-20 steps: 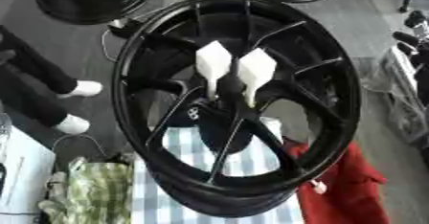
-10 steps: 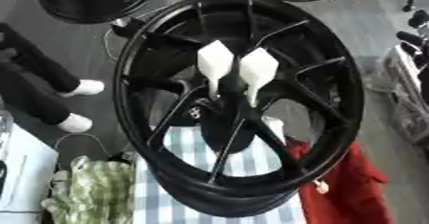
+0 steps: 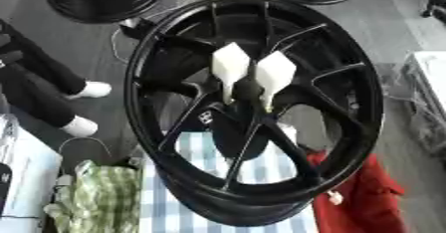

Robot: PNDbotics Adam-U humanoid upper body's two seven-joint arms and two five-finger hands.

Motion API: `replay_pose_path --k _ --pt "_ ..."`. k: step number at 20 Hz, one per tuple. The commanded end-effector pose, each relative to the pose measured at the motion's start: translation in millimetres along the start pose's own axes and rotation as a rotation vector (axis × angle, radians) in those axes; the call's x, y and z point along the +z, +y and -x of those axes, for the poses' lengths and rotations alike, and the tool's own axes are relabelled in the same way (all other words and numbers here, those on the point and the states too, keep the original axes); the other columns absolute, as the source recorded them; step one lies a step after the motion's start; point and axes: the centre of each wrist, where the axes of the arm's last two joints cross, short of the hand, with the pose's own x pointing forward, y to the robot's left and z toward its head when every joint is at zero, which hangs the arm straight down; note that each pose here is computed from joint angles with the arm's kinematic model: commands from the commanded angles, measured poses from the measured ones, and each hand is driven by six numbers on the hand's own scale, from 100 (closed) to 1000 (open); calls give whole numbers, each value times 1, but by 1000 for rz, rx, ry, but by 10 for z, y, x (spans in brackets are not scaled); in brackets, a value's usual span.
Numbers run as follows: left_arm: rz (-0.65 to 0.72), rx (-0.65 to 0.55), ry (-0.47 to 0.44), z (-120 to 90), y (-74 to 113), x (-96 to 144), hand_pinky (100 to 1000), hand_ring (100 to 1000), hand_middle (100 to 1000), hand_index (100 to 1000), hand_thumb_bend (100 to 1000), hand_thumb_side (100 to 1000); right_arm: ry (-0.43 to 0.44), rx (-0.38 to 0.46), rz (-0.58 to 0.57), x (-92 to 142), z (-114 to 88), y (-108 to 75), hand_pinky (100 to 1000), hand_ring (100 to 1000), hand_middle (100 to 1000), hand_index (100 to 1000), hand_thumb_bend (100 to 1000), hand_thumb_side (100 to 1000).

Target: Pull the pin out of the wheel hub.

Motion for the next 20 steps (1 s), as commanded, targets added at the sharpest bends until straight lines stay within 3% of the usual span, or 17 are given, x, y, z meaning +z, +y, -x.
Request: replay_pose_path --k 1,10,16,20 --pt "-3 -27 -27 -82 86 -51 661 766 701 759 326 674 -86 145 -100 -160 -437 -110 922 809 822 807 289 379" --pt "3 -47 -20 -60 110 -44 661 766 701 758 324 675 -190 593 -417 -388 -1332 -20 894 803 800 814 328 392" --pt "8 -53 -14 -46 110 -39 661 766 700 755 324 675 -218 851 -669 -460 -1606 145 884 811 796 829 312 426" --pt "9 -54 -12 -39 109 -36 661 766 700 755 325 675 -254 945 -824 -503 -1707 275 884 815 797 833 306 421"
